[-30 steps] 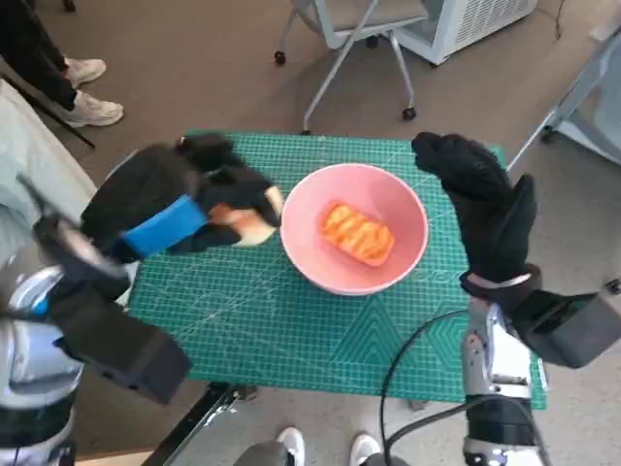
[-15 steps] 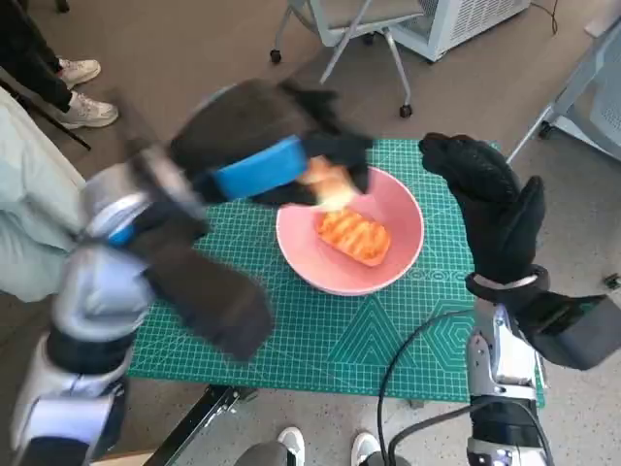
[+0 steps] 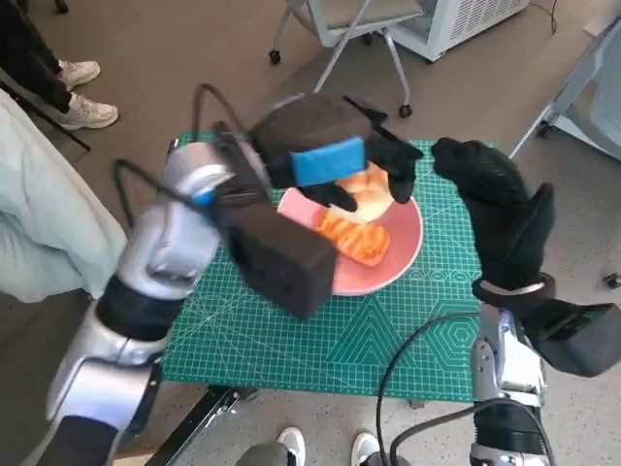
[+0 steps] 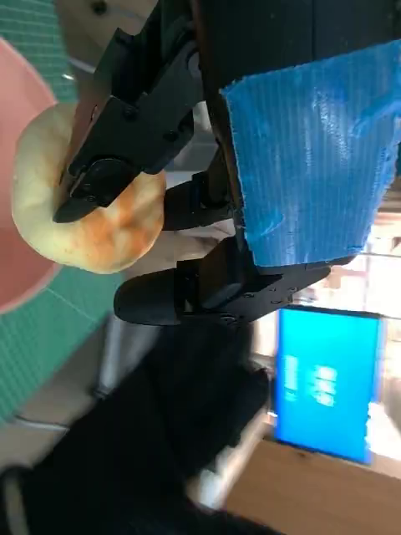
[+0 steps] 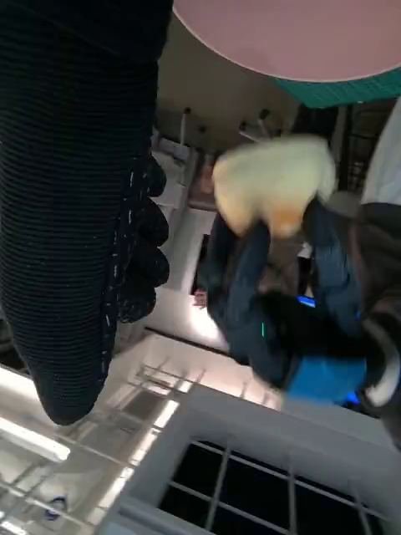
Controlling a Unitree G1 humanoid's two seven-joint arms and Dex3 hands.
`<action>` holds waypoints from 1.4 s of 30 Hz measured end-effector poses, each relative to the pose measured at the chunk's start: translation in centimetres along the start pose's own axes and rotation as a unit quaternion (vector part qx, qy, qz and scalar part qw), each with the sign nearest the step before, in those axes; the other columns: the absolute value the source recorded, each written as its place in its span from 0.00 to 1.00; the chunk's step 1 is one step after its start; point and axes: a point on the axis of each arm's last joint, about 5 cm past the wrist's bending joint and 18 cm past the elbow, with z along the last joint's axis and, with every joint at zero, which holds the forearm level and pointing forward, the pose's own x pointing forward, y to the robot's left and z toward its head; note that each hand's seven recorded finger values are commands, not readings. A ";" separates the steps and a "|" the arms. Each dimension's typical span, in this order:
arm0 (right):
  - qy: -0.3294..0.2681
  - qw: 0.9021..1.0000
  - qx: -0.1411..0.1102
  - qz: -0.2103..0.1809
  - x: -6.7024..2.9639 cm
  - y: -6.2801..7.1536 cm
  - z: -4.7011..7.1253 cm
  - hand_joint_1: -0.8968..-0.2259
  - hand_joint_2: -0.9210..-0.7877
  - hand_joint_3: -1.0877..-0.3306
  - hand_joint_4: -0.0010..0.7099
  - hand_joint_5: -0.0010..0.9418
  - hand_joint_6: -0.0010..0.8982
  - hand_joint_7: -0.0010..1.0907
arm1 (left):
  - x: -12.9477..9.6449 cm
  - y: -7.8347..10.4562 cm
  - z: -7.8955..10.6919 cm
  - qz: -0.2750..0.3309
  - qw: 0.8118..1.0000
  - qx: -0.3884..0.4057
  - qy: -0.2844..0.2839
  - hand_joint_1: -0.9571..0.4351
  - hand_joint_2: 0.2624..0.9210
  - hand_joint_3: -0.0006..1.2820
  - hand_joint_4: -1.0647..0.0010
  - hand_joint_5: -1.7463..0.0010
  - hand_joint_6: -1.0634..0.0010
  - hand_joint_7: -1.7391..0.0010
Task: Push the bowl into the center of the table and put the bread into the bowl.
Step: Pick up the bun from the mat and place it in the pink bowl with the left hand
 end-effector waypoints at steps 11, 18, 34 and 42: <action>-0.006 1.000 -0.012 -0.012 -0.09 0.0 0.1 0.33 0.00 0.43 0.35 0.01 0.12 0.50 | 1.8 -2.9 -1.4 -0.069 0.994 -0.051 0.075 0.67 0.90 0.08 0.57 0.86 0.61 0.80; -0.013 1.000 -0.019 -0.015 -0.15 -0.1 0.2 0.32 0.00 0.43 0.35 0.01 0.12 0.48 | 2.0 -4.1 -2.2 -0.104 0.985 -0.074 0.119 0.63 0.89 0.03 0.67 0.99 0.63 0.96; -0.016 1.000 -0.021 -0.015 -0.16 0.0 0.1 0.32 0.00 0.42 0.35 0.01 0.12 0.46 | -0.4 -2.8 -1.6 -0.061 0.987 -0.099 0.107 0.60 0.90 0.01 0.71 1.00 0.65 1.00; -0.016 1.000 -0.021 -0.015 -0.16 0.0 0.1 0.32 0.00 0.42 0.36 0.00 0.13 0.45 | -1.8 -1.5 -1.7 -0.034 0.988 -0.106 0.103 0.60 0.90 0.01 0.71 1.00 0.65 1.00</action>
